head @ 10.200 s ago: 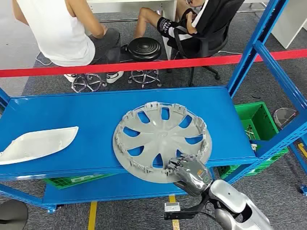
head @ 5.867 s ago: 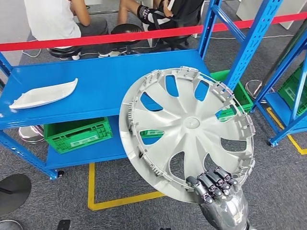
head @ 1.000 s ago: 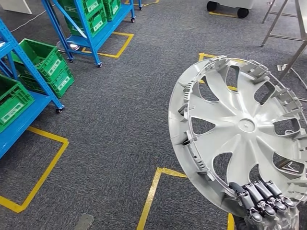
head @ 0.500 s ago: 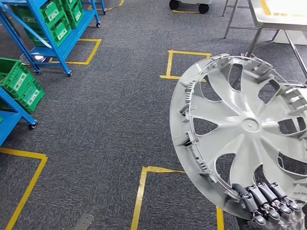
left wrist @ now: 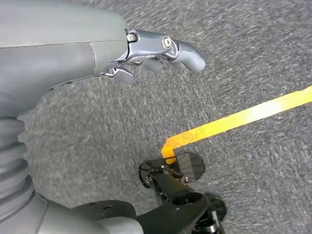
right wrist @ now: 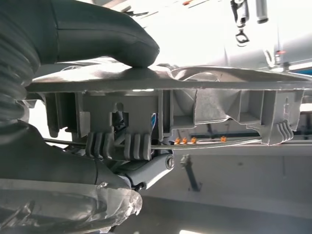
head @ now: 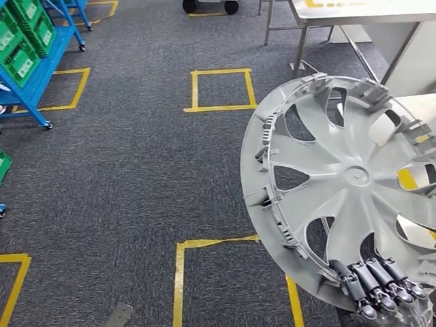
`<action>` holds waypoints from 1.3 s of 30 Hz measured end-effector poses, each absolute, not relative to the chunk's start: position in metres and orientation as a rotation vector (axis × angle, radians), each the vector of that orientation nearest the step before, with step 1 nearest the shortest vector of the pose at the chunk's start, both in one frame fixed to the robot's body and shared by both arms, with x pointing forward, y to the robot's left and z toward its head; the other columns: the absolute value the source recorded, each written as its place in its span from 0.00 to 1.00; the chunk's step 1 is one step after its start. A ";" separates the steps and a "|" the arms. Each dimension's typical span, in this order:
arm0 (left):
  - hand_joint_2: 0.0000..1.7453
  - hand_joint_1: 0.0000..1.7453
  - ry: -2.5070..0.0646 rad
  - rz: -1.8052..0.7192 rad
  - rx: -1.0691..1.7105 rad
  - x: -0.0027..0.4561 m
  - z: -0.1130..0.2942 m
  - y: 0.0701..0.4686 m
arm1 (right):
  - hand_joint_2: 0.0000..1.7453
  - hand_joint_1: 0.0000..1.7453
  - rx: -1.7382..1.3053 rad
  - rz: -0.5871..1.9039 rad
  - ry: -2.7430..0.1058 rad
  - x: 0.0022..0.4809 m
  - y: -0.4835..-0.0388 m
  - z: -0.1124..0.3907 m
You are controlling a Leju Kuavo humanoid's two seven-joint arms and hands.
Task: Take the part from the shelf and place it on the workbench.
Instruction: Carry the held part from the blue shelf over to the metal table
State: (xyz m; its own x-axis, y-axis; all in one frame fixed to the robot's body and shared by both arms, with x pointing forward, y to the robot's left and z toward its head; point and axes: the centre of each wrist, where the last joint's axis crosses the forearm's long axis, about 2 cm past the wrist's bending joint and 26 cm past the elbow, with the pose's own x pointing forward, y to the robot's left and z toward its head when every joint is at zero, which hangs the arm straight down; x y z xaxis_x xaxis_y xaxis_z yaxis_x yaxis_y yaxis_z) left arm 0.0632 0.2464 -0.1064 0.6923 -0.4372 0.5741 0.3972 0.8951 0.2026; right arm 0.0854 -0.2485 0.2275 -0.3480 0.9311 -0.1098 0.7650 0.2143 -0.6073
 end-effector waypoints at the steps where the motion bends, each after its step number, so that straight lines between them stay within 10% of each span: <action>1: 1.00 0.00 -0.659 -0.466 0.066 0.064 -0.106 0.247 | 1.00 1.00 -1.600 0.851 -2.212 0.085 -0.249 0.228; 39: 1.00 0.00 -0.675 -0.456 0.064 0.064 -0.106 0.248 | 1.00 1.00 -1.609 0.834 -2.215 0.085 -0.249 0.230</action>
State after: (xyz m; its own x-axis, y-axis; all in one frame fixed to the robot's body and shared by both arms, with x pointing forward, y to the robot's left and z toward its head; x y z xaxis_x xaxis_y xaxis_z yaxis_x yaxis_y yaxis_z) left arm 0.0638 0.2482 -0.1065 0.6858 -0.4278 0.5888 0.3868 0.8995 0.2031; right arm 0.0854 -0.2491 0.2296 -0.3410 0.9338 -0.1080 0.7730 0.2132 -0.5976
